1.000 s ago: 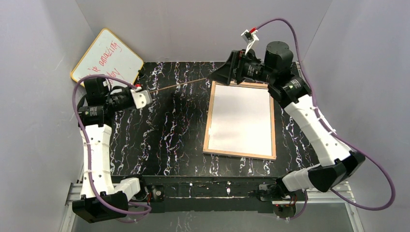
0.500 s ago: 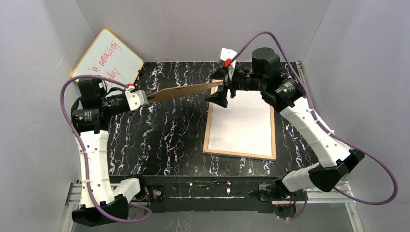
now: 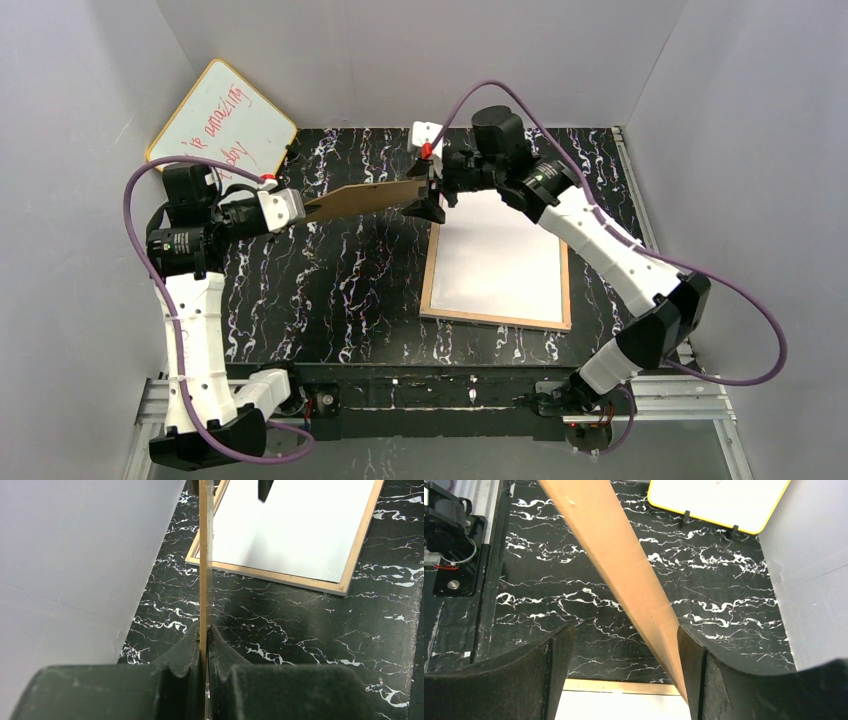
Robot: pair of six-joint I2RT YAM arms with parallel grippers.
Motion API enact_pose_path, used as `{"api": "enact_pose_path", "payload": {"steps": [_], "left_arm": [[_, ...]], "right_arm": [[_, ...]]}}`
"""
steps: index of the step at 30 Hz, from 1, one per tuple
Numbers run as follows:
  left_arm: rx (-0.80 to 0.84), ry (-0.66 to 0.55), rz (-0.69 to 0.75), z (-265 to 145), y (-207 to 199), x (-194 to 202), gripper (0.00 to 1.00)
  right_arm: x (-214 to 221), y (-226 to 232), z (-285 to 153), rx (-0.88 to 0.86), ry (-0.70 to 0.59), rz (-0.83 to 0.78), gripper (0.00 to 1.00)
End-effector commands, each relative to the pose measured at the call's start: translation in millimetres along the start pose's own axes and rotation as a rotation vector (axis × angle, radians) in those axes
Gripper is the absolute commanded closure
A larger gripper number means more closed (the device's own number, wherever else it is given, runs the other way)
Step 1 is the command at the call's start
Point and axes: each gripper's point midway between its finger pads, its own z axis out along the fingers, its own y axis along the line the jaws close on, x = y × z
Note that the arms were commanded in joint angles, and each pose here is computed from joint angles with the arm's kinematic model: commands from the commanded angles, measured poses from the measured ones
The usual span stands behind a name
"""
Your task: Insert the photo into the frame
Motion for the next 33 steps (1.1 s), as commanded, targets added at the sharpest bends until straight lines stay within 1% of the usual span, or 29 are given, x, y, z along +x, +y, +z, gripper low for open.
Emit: {"api": "enact_pose_path", "payload": {"steps": [1,5,6,9,10,12,18,20,23,27,29,31,32,33], "left_arm": [[0.011,-0.078,0.073,-1.7,-3.9,-22.4,1.0],[0.014,-0.076,0.068,-1.0,-3.3,-20.8,1.0],[0.014,-0.074,0.068,-0.8,-2.9,-20.0,1.0],[0.018,-0.059,0.062,0.4,-3.0,-14.2,1.0],[0.02,-0.055,0.061,0.7,-2.9,-12.5,1.0],[0.025,-0.04,0.061,1.0,-2.6,-8.3,1.0],[0.068,-0.022,0.047,2.2,-4.5,-2.0,1.0],[0.073,-0.019,0.049,2.3,-4.8,-1.6,1.0],[0.073,-0.015,0.055,2.1,-4.2,-0.4,1.0],[0.076,-0.01,0.057,1.7,-5.6,0.2,1.0],[0.079,-0.005,0.062,1.3,-6.3,0.7,1.0],[0.079,-0.007,0.067,1.1,-6.2,-0.3,1.0],[0.078,-0.008,0.077,0.9,-5.5,-0.6,1.0],[0.076,-0.01,0.088,0.7,-5.0,-2.0,1.0]], "right_arm": [[-23.3,-13.2,5.6,0.016,-0.051,-0.084,0.2],[-16.4,-10.4,13.5,-0.013,-0.05,-0.069,0.32],[-14.9,-8.9,14.9,-0.021,-0.054,-0.065,0.37],[-8.3,-2.9,19.9,-0.051,-0.053,-0.041,0.55],[-6.9,0.0,20.4,-0.065,-0.054,-0.035,0.59],[-3.2,4.4,21.6,-0.081,-0.056,-0.016,0.61],[2.5,10.1,23.4,-0.108,-0.05,0.001,0.64],[2.6,12.2,24.3,-0.121,-0.056,-0.004,0.64],[3.5,12.7,27.6,-0.125,-0.06,-0.01,0.6],[10.1,11.7,36.6,-0.119,-0.042,-0.011,0.62],[15.1,13.7,43.4,-0.112,-0.02,-0.019,0.66],[20.1,12.5,48.9,-0.089,0.006,-0.029,0.73],[21.3,10.9,50.0,-0.078,0.013,-0.032,0.79],[21.0,8.0,50.8,-0.059,0.015,-0.035,0.88]]}}
